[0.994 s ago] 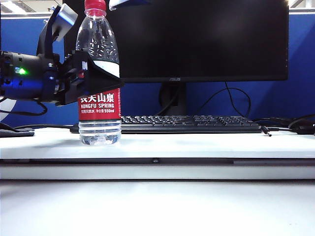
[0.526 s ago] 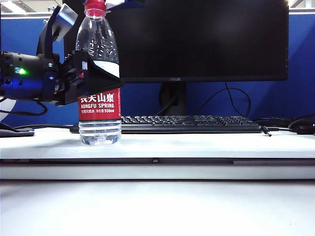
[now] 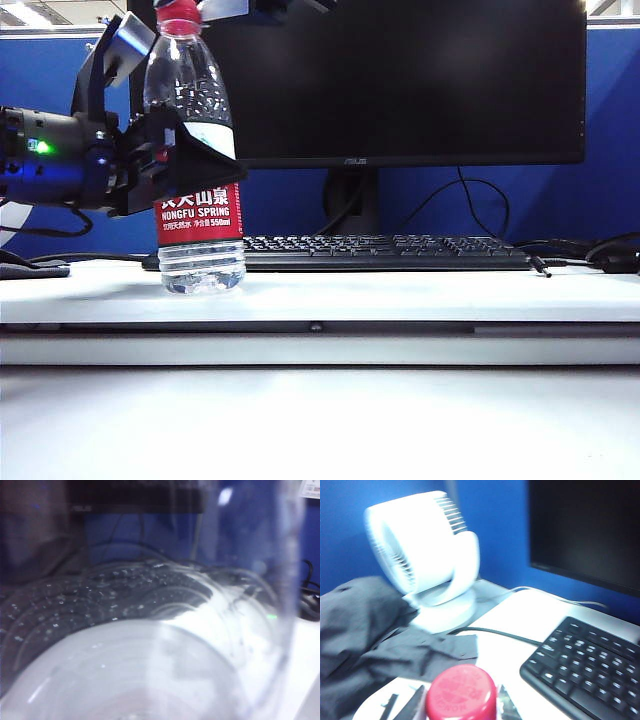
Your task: Unscrew the cap from the plastic bottle on the table.
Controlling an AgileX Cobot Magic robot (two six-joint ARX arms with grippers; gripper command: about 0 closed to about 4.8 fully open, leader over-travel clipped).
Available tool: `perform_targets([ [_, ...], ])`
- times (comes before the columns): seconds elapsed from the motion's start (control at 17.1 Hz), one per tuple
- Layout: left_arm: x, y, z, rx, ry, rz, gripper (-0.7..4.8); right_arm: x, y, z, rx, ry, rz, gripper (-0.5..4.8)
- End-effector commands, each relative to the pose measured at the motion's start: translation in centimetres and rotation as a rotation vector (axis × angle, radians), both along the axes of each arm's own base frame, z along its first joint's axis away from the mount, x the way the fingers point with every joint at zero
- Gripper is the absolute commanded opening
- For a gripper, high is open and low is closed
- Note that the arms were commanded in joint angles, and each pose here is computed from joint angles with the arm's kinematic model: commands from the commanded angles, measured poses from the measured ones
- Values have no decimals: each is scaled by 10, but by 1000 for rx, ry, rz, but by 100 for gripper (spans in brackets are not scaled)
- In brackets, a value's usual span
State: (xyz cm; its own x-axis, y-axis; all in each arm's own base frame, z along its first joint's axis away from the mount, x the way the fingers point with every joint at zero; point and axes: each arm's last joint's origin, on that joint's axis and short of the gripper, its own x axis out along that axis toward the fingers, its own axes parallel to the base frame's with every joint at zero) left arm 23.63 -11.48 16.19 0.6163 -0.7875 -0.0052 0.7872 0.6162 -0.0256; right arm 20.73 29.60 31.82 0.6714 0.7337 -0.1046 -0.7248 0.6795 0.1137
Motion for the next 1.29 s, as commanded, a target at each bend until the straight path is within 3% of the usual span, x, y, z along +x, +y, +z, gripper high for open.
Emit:
perform_targets([
  [0.06, -2, -1, -8, 33, 47, -41, 326, 3, -3, -6, -43, 63, 166, 135],
  [0.23, -2, -1, -9, 52, 47, -41, 326, 16, -21, -6, -66, 108, 232, 135],
  [0.58, -2, -2, -10, 58, 50, -51, 326, 32, -48, 0, -42, 144, 474, 135],
  [1.29, -3, -2, -11, 61, 63, -65, 326, 59, -88, -5, -46, 156, 614, 136],
])
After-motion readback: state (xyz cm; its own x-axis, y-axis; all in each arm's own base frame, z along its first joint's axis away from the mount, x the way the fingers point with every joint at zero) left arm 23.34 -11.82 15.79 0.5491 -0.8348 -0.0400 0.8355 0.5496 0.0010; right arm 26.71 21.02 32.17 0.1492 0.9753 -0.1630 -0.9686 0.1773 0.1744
